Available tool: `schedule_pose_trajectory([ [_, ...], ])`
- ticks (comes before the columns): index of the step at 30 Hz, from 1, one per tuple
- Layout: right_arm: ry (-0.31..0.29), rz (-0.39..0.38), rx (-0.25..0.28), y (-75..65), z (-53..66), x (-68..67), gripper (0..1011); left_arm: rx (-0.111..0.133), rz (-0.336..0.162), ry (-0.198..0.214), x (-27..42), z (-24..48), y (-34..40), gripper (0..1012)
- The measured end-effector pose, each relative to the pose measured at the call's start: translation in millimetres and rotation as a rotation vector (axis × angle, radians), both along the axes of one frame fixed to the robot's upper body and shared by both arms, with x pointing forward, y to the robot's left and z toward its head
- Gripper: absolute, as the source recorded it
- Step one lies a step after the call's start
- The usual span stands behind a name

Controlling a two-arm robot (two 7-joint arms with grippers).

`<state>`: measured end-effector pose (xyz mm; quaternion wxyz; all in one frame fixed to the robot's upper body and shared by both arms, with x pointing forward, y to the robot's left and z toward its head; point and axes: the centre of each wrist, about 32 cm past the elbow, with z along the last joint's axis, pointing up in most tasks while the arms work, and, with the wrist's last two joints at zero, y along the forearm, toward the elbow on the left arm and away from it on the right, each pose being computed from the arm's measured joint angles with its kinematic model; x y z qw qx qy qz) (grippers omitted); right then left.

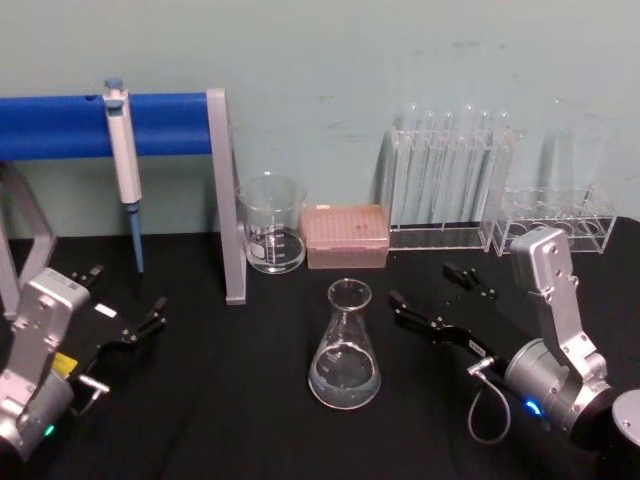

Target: Grasp the erlenmeyer flask with one hand, shake it three times, then place it back.

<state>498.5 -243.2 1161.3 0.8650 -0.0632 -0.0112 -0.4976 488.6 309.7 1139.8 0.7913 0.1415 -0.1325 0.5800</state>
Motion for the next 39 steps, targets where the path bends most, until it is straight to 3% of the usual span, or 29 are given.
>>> schedule_pose_trajectory([
  [39,0.000,0.005,0.001,-0.7,0.3,-0.7,1000,0.000,0.000,0.000,0.0,0.0,0.0,1001],
])
